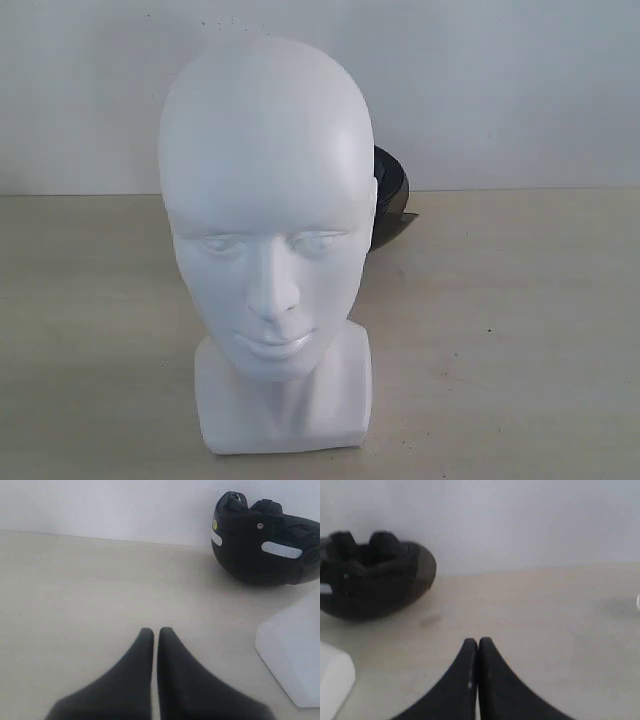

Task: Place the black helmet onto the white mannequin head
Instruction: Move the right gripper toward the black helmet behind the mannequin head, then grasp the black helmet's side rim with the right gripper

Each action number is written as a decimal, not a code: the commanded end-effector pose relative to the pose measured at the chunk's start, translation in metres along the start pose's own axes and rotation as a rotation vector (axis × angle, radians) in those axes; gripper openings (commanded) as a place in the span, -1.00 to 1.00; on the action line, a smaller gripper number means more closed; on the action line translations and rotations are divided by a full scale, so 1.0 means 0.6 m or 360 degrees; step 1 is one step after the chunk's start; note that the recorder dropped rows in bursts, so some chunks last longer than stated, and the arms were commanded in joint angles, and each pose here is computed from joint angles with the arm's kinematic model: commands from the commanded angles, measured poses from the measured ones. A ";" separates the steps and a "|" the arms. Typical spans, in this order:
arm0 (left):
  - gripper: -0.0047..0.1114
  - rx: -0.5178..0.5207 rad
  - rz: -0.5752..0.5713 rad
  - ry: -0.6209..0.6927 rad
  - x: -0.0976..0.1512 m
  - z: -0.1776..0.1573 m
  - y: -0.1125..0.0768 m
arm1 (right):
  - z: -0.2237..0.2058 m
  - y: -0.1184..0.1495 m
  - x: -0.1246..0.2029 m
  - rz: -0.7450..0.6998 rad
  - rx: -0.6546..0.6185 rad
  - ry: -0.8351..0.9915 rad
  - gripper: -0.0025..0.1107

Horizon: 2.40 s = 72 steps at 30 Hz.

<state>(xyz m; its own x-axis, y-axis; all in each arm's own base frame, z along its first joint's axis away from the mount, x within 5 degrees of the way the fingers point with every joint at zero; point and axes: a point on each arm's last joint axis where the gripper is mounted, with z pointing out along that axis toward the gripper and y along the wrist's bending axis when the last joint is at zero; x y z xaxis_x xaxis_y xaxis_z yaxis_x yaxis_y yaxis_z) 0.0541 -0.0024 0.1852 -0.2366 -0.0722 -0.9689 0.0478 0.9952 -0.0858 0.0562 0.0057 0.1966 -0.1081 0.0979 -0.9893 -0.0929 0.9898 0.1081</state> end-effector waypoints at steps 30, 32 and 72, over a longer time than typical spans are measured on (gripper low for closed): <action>-0.84 -0.0005 0.0008 -0.0003 0.001 0.000 0.000 | 0.377 0.068 -0.249 -0.0608 -0.0526 0.1000 -0.96; -0.84 -0.0005 0.0008 -0.0003 0.001 0.000 0.000 | 0.399 0.080 -0.248 -0.0684 -0.0675 0.0940 -0.96; -0.84 -0.0005 0.0008 -0.0003 0.001 0.000 0.000 | 0.635 0.182 -0.091 -0.1301 -0.1572 0.0384 0.14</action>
<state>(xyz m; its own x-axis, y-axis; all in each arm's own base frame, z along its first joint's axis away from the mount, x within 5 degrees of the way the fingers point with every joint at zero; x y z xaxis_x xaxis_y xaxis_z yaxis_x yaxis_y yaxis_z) 0.0541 -0.0024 0.1852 -0.2366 -0.0722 -0.9689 0.0478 0.9952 -0.0858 0.4249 0.1406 0.2200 0.1216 -0.5742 -0.8097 -0.9146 0.2521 -0.3161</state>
